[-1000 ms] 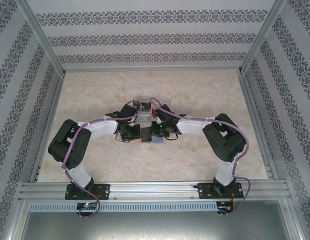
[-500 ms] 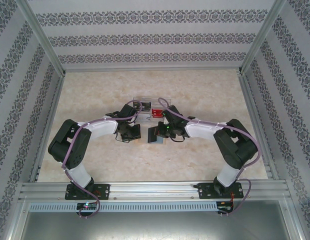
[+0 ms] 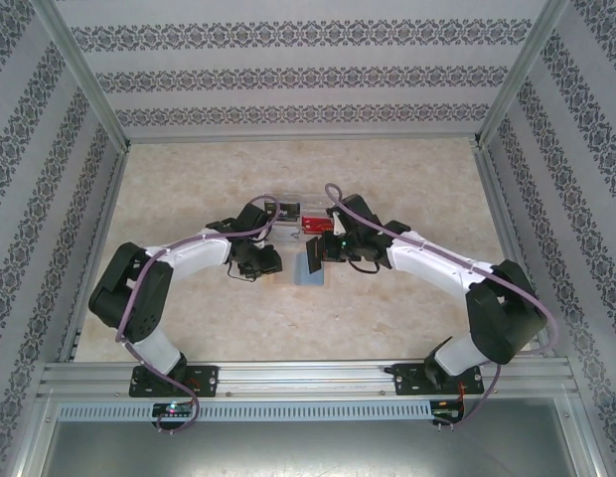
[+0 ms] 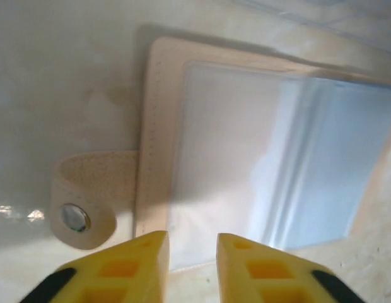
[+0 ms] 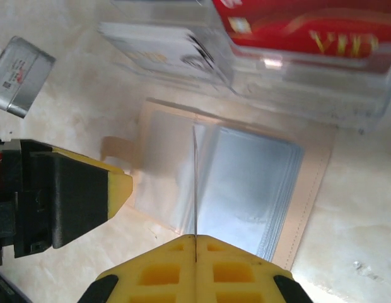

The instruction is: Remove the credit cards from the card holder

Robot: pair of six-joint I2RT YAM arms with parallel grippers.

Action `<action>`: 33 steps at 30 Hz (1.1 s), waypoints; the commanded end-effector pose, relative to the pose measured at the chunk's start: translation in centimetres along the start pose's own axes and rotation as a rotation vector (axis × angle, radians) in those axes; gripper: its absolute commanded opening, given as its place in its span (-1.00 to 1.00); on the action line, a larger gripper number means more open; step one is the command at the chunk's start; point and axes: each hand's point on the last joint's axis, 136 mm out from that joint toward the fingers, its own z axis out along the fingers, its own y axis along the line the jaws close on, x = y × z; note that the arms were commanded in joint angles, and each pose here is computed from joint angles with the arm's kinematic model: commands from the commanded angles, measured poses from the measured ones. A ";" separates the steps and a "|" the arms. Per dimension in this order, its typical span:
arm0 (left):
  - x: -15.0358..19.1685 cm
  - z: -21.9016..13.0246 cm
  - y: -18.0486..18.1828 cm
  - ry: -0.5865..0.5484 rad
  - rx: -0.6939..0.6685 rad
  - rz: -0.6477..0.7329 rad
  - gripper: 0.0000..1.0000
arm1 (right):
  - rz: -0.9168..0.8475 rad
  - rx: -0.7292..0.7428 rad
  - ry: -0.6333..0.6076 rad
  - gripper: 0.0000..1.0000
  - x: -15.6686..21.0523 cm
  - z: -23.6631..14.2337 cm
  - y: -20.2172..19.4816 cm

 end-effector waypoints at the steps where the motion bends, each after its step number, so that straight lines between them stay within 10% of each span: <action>1: -1.9 -4.0 -1.0 -0.098 0.004 -0.012 -0.10 | -0.213 0.059 -0.021 -1.00 -1.3 -2.7 1.5; 5: -3.0 -7.7 0.3 -0.209 -0.043 -0.069 0.66 | -0.416 0.104 -0.054 -1.00 -3.2 -4.0 3.0; 9: -3.3 -11.6 2.0 -0.315 -0.047 -0.133 1.00 | -0.625 0.128 -0.076 -1.00 -4.8 -4.3 4.5; 22: -1.7 -19.6 6.2 -0.527 -0.106 -0.192 0.99 | -1.416 0.408 0.042 -1.00 -8.0 -0.2 7.5; 33: 0.3 -21.9 8.1 -0.595 -0.141 -0.210 0.99 | -1.594 0.453 0.093 -1.00 -10.3 3.6 8.0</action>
